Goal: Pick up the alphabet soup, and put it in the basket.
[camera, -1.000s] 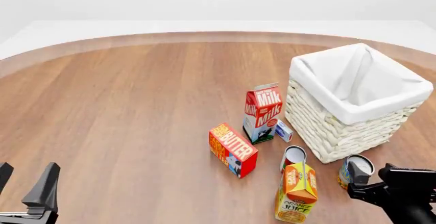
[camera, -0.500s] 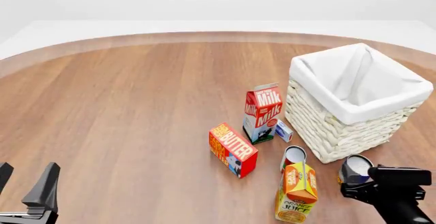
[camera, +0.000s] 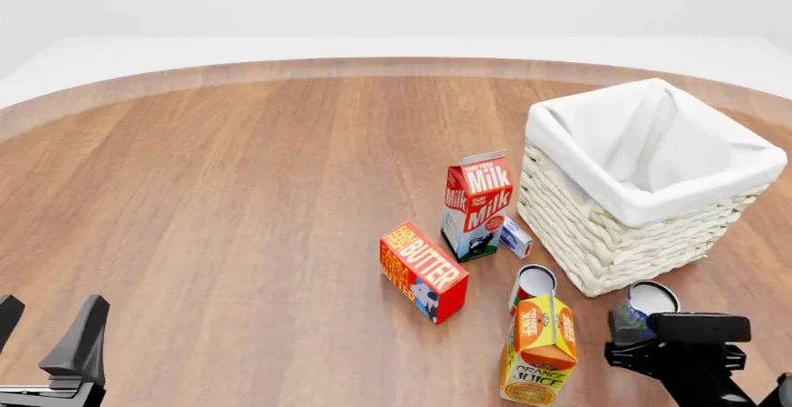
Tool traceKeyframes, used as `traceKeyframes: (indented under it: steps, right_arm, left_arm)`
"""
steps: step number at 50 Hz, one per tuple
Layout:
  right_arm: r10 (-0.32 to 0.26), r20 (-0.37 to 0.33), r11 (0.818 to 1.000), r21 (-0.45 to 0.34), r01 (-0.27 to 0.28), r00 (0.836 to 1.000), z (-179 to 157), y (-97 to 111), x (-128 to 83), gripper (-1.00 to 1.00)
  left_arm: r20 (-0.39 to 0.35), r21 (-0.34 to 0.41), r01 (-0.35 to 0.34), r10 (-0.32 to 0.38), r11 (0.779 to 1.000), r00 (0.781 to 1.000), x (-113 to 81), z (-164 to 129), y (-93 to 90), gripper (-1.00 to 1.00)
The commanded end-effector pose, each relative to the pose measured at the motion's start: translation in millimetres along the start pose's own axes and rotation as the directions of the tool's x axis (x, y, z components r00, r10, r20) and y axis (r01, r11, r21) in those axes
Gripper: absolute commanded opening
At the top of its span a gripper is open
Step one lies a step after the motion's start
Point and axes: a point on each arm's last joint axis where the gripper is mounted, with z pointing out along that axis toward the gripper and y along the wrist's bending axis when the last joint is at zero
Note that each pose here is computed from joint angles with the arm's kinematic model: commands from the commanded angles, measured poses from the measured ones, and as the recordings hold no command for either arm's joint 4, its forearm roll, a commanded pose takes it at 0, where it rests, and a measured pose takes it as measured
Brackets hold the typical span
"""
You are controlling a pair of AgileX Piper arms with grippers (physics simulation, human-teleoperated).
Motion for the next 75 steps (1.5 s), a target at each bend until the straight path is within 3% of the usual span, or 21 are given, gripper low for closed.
traceKeyframes:
  steps: [1, 10, 11, 35, 52, 75]
  right_arm:
    - [-0.005, -0.025, 1.0, -0.017, 0.005, 1.0, 2.9, 2.8, 7.1, 1.0]
    - [-0.007, -0.027, 1.0, -0.022, 0.007, 1.0, 3.1, 3.7, 7.6, 1.0]
    - [-0.007, -0.028, 1.0, -0.023, 0.007, 1.0, 3.1, 3.9, 7.6, -1.0]
    - [-0.019, 0.022, 1.0, -0.017, 0.02, 1.0, -6.6, 2.1, -8.1, -1.0]
    - [-0.023, 0.057, 1.0, -0.012, 0.023, 0.998, -41.4, -0.6, -32.1, -1.0]
    - [-0.026, 0.096, 1.0, 0.003, 0.026, 0.995, -76.4, -3.3, -39.7, -1.0]
  left_arm:
    - [0.0, 0.0, 0.0, 0.0, 1.0, 1.0, 0.0, 0.0, 0.0, 1.0]
    - [0.0, 0.0, 0.0, 0.0, 1.0, 1.0, 0.0, 0.0, 0.0, 1.0]
    - [0.0, 0.0, 0.0, 0.0, 1.0, 1.0, 0.0, 0.0, 0.0, 1.0]
    - [0.0, 0.0, 0.0, 0.0, 1.0, 1.0, 0.0, 0.0, 0.0, 1.0]
    - [0.0, 0.0, 0.0, 0.0, 1.0, 1.0, 0.0, 0.0, 0.0, 1.0]
    - [0.0, 0.0, 0.0, 0.0, 1.0, 1.0, 0.0, 0.0, 0.0, 1.0]
